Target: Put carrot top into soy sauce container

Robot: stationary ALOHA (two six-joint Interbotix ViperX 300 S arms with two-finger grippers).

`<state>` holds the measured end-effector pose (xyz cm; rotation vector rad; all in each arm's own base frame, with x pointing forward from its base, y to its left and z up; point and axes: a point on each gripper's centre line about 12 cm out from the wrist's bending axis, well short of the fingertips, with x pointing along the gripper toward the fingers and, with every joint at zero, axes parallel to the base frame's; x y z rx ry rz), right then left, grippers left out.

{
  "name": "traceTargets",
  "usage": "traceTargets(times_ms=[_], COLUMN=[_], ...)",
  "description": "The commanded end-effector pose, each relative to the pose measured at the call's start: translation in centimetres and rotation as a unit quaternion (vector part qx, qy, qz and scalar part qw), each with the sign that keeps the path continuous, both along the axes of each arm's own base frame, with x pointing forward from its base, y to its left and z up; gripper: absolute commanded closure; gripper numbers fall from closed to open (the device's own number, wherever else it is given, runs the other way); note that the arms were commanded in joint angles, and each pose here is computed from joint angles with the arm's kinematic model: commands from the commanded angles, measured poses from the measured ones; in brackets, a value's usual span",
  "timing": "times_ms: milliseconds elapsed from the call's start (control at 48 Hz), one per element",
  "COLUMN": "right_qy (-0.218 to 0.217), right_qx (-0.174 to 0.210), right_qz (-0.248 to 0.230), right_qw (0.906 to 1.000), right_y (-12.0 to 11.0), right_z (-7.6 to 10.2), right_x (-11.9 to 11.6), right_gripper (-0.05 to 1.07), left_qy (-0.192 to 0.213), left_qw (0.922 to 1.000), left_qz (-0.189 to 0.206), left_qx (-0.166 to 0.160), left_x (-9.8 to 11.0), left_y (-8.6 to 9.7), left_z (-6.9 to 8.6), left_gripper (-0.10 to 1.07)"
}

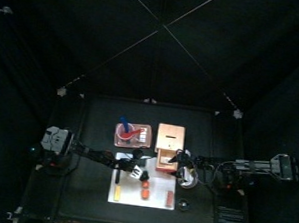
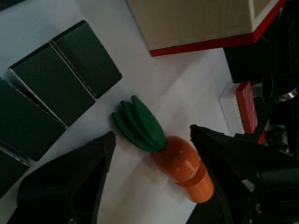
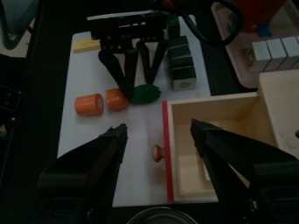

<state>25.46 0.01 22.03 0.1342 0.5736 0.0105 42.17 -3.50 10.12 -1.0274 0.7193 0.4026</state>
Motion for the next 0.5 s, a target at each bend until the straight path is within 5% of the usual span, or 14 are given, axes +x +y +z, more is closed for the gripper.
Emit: traceTargets(times_ms=[0,479], right_qy=[-0.014,-0.020], right_qx=[0.002,-0.004], right_qz=[-0.003,0.000], right_qw=[0.9999,0.9998], right_y=[-0.01,-0.03], right_z=[0.68,1.14], right_x=[0.08,0.29], right_gripper=[0.11,0.11], left_qy=[-0.017,-0.018], left_qw=[0.9999,0.9998], left_qz=[0.000,0.004], left_qx=[0.000,-0.003], left_x=[0.37,1.10], left_y=[-0.01,0.00], left_z=[1.24,1.03], left_gripper=[-0.03,-0.02])
